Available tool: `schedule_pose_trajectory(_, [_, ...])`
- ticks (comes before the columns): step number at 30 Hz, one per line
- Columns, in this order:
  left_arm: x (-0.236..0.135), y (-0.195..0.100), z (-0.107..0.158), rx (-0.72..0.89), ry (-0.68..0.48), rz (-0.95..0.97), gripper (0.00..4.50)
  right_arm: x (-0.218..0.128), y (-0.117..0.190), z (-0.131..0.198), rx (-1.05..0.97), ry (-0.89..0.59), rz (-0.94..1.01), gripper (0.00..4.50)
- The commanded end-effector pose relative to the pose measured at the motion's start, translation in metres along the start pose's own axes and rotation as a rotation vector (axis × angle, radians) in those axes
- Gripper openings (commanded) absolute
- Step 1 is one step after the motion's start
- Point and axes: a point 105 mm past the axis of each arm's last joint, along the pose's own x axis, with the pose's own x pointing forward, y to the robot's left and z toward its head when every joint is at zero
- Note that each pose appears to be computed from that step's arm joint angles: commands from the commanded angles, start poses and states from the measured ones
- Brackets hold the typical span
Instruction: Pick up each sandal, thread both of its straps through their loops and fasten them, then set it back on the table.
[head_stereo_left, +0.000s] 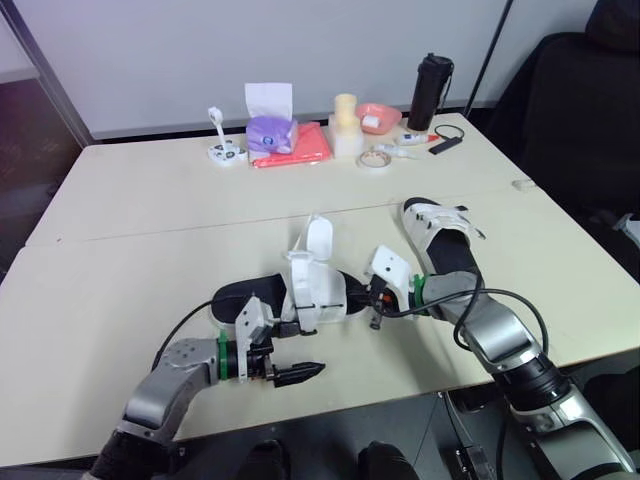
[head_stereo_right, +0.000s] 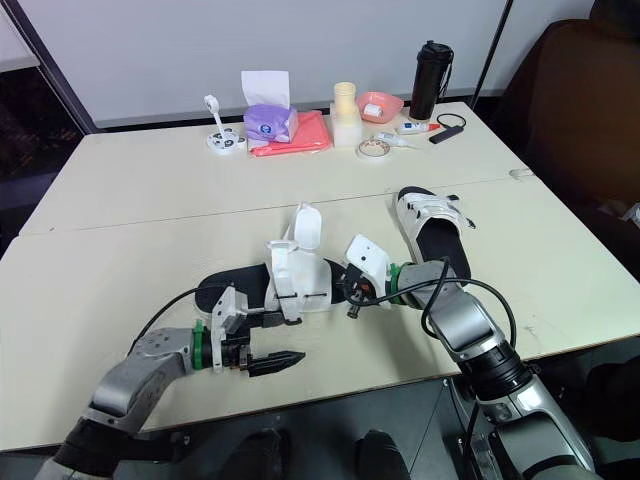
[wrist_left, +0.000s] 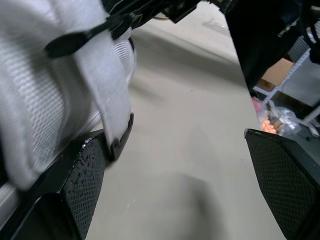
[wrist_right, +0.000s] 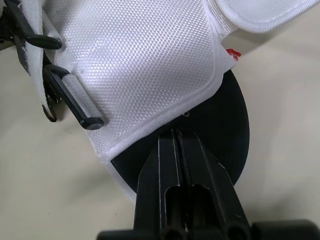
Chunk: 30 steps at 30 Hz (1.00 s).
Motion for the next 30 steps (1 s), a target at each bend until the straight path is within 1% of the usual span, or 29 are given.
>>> schedule_pose_trajectory(1, [0.003,-0.002,0.008,-0.011,-0.034,-0.027,4.44,0.004,0.007,-0.005,0.009,0.022,0.022,0.00])
schedule_pose_trajectory(2, [0.004,-0.002,0.009,-0.017,-0.037,-0.026,4.44,0.004,0.008,-0.006,0.009,0.022,0.021,0.00])
schedule_pose_trajectory(4, [0.003,-0.002,0.009,-0.030,-0.040,-0.025,3.93,0.004,0.008,-0.006,0.011,0.021,0.021,0.00])
schedule_pose_trajectory(5, [0.002,-0.001,0.010,-0.040,-0.044,-0.023,3.58,0.004,0.008,-0.006,0.011,0.021,0.021,0.00])
schedule_pose_trajectory(6, [0.002,-0.001,0.011,-0.050,-0.047,-0.022,3.14,0.004,0.008,-0.006,0.011,0.021,0.021,0.00])
schedule_pose_trajectory(8, [0.001,-0.001,0.014,-0.071,-0.057,-0.021,2.06,0.004,0.008,-0.006,0.011,0.021,0.022,0.00])
schedule_pose_trajectory(12, [-0.001,-0.002,0.019,-0.113,-0.070,-0.032,0.03,0.005,0.008,-0.005,0.008,0.021,0.025,0.00])
schedule_pose_trajectory(15, [-0.004,-0.006,0.016,-0.176,-0.045,-0.049,0.03,0.005,0.009,-0.005,0.004,0.020,0.028,0.00])
schedule_pose_trajectory(22, [-0.019,-0.030,0.007,-0.343,0.042,-0.169,0.03,0.006,0.010,-0.005,0.002,0.021,0.033,0.00])
schedule_pose_trajectory(30, [-0.035,-0.043,0.005,-0.419,0.093,-0.212,0.03,0.006,0.010,-0.005,0.004,0.020,0.030,0.00])
